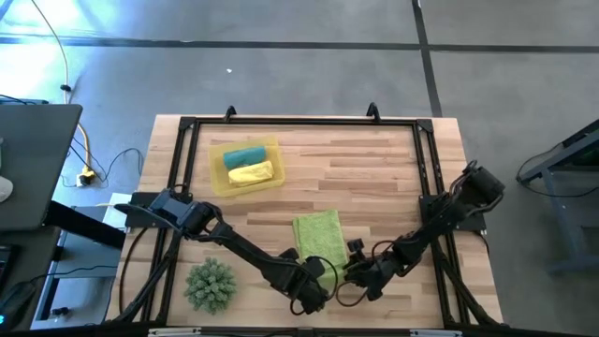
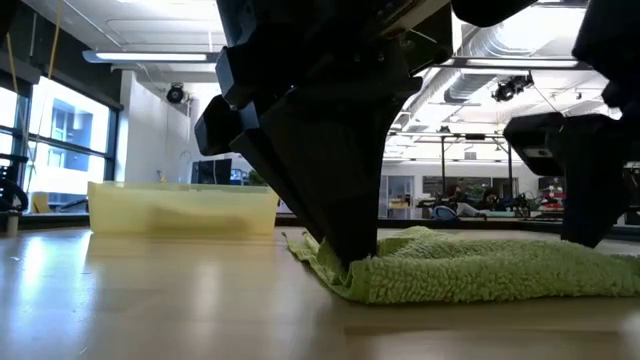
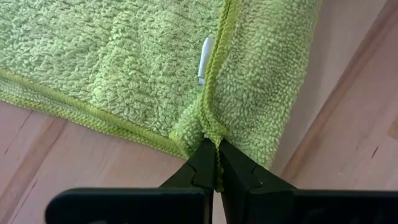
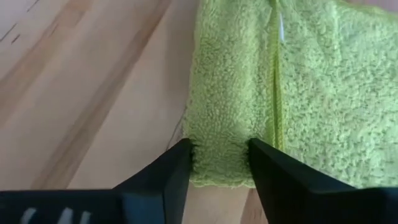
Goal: Roll microfiber towels into tight, uniform cylinder then place into a basket
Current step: Roll the green microfiber towel
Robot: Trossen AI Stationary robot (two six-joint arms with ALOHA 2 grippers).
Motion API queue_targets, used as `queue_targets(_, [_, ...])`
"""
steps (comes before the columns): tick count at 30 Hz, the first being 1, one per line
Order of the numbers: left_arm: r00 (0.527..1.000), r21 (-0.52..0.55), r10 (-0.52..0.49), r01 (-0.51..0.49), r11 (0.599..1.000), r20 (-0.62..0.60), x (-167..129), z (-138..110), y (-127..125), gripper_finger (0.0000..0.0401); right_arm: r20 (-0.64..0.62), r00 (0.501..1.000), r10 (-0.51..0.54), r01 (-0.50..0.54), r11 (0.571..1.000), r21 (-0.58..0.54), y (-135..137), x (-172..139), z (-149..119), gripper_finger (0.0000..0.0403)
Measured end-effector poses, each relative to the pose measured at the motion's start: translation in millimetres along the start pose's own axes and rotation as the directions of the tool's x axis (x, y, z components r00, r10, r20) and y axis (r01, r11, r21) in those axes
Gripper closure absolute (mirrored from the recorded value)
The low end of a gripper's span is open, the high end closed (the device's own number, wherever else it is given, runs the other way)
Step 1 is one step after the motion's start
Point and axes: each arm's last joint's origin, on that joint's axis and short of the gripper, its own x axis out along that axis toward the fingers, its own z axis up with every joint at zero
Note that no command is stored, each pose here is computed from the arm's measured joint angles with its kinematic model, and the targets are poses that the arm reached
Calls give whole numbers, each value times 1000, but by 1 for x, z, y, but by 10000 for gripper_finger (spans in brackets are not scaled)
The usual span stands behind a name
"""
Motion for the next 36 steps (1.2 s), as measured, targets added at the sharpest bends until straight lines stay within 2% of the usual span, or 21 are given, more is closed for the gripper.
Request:
queue_targets(7, [1000, 38, -5, 6, 999, -10, 0, 0, 0, 389, -63, 998, -3, 8, 996, 88, 2, 10, -9, 227])
queue_targets(13, [998, 150, 1, 8, 989, -58, 0, -2, 2, 342, -66, 998, -2, 11, 990, 140, 2, 11, -10, 228])
queue_targets(16, [993, 189, 10, 14, 982, -122, -2, 2, 7, 313, -65, 998, 2, 9, 987, 161, 2, 12, -10, 228])
queue_targets(20, [971, 232, 62, -7, 973, -230, -10, 10, 19, 286, -58, 998, 3, 6, 986, 168, 3, 12, -9, 229])
queue_targets(22, [947, 271, 127, -44, 961, -296, -18, 13, 28, 280, -53, 999, 4, 5, 985, 173, 3, 12, -9, 229])
queue_targets(25, [927, 339, 174, -55, 939, -332, -35, 16, 31, 280, -45, 999, 4, 5, 979, 203, 3, 13, -9, 229])
queue_targets(28, [939, 420, 161, -20, 907, -305, -46, 10, 21, 282, -43, 999, 2, 9, 969, 245, 3, 13, -9, 229])
queue_targets(31, [959, 514, 135, 13, 858, -249, -57, -8, 4, 283, -48, 999, 2, 12, 959, 284, 4, 12, -9, 229])
queue_targets(33, [967, 521, 143, -14, 853, -209, -61, -24, -5, 283, -49, 999, 0, 14, 958, 287, 6, 12, -10, 229])
queue_targets(36, [977, 491, 163, -77, 868, -135, -72, -45, -14, 283, -42, 999, -21, 32, 959, 283, 8, 11, -10, 229])
